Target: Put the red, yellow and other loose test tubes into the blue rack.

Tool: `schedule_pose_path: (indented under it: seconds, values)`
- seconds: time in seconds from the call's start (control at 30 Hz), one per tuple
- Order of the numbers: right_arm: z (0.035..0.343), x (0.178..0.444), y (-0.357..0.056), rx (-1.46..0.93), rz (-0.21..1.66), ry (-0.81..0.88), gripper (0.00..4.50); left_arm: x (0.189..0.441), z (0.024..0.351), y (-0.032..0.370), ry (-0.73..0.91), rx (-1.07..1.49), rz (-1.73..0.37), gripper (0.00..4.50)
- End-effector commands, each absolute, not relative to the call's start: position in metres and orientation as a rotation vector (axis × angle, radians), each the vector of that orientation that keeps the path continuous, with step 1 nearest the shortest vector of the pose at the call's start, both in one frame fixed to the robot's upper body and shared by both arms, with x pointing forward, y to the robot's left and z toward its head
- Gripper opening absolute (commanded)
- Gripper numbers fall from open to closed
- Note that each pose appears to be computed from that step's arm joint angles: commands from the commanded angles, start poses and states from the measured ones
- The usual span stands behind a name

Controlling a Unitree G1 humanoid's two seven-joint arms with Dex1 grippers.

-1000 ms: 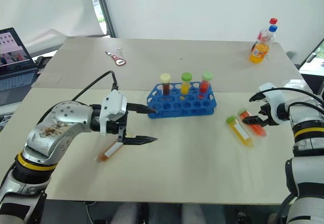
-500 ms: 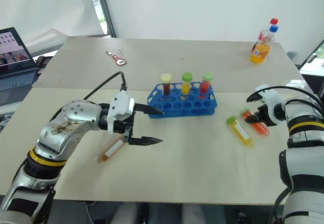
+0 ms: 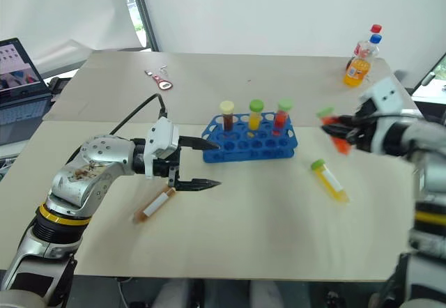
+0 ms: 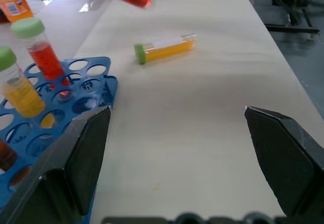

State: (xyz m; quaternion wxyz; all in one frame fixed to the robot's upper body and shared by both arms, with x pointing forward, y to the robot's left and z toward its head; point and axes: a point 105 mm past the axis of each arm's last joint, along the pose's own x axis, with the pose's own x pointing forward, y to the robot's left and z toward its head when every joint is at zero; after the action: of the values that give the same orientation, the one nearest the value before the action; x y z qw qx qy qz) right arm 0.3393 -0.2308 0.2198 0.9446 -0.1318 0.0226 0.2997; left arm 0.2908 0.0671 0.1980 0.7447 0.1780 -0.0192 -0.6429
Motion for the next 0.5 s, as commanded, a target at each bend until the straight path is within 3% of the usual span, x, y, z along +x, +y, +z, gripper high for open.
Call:
schedule_pose_path:
  seconds: [0.03,0.2,0.5]
  values:
    - [0.253,0.332,-0.217,-0.225,0.467,-0.254,1.00,0.291,0.212,0.065,-0.102,0.376,-1.395,4.50]
    - [0.240,0.345,-0.206,-0.175,0.336,-0.368,1.00,0.291,0.209,0.065,-0.093,0.365,-1.394,4.50]
    - [0.210,0.370,-0.192,-0.133,0.280,-0.382,1.00,0.289,0.208,0.062,-0.099,0.311,-1.400,4.50]
